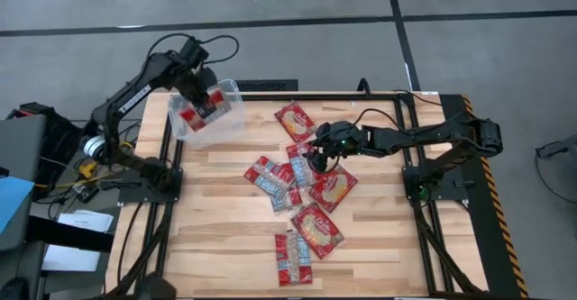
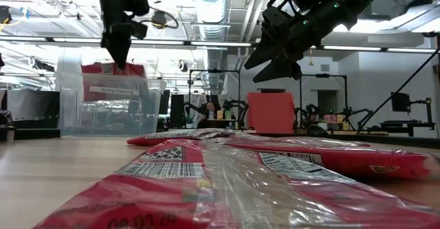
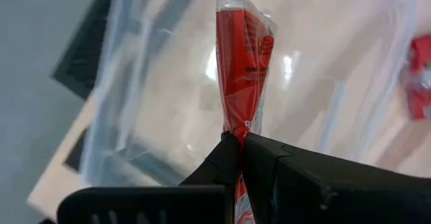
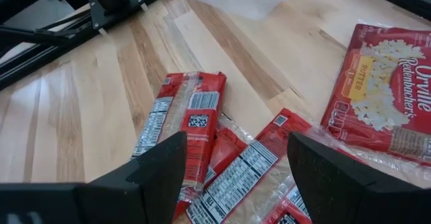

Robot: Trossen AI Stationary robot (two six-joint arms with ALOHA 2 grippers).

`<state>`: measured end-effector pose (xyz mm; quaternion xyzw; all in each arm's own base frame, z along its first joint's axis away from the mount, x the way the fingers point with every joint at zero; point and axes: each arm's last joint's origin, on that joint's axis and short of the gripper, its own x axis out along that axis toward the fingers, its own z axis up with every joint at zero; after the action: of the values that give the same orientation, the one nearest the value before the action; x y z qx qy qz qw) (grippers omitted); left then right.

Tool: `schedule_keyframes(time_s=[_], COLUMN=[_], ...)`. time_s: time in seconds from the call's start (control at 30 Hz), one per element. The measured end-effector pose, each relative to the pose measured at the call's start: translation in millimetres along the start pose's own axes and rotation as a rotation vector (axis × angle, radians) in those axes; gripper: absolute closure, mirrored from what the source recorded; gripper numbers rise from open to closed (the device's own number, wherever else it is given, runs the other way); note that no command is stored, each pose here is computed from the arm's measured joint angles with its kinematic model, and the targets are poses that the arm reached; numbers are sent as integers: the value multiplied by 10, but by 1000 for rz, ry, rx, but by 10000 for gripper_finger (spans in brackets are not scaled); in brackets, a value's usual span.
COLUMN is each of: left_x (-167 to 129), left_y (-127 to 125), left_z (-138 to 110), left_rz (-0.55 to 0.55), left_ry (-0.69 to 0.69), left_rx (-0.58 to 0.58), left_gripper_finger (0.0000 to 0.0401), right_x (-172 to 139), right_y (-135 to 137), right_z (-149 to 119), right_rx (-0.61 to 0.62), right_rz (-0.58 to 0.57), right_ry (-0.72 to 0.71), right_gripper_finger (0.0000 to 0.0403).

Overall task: Sort popcorn bags into baskets
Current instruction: Put the red popcorn bag into the transparent bin

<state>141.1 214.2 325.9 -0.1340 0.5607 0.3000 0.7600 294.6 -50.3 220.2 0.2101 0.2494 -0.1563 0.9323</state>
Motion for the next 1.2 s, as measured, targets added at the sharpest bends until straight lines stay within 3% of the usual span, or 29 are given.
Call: schedule_keyframes(time_s=[0.43, 0.9, 1.03, 1.2], left_x=[486, 732, 737, 740], left_y=[38, 26, 26, 43], left_z=[124, 180, 181, 177], left_rz=[-180, -255, -256, -200], left_ry=[123, 171, 172, 194], left_rx=[105, 136, 145, 160], left_gripper_finger=[401, 397, 375, 318], right_x=[0, 0, 0, 0], right_y=[0, 0, 0, 0], right_z=[1, 1, 1, 1], right_rx=[0, 0, 0, 0], right_rz=[0, -1, -1, -1], right_ry=[-1, -1, -1, -1], right_gripper_finger=[121, 121, 121, 121])
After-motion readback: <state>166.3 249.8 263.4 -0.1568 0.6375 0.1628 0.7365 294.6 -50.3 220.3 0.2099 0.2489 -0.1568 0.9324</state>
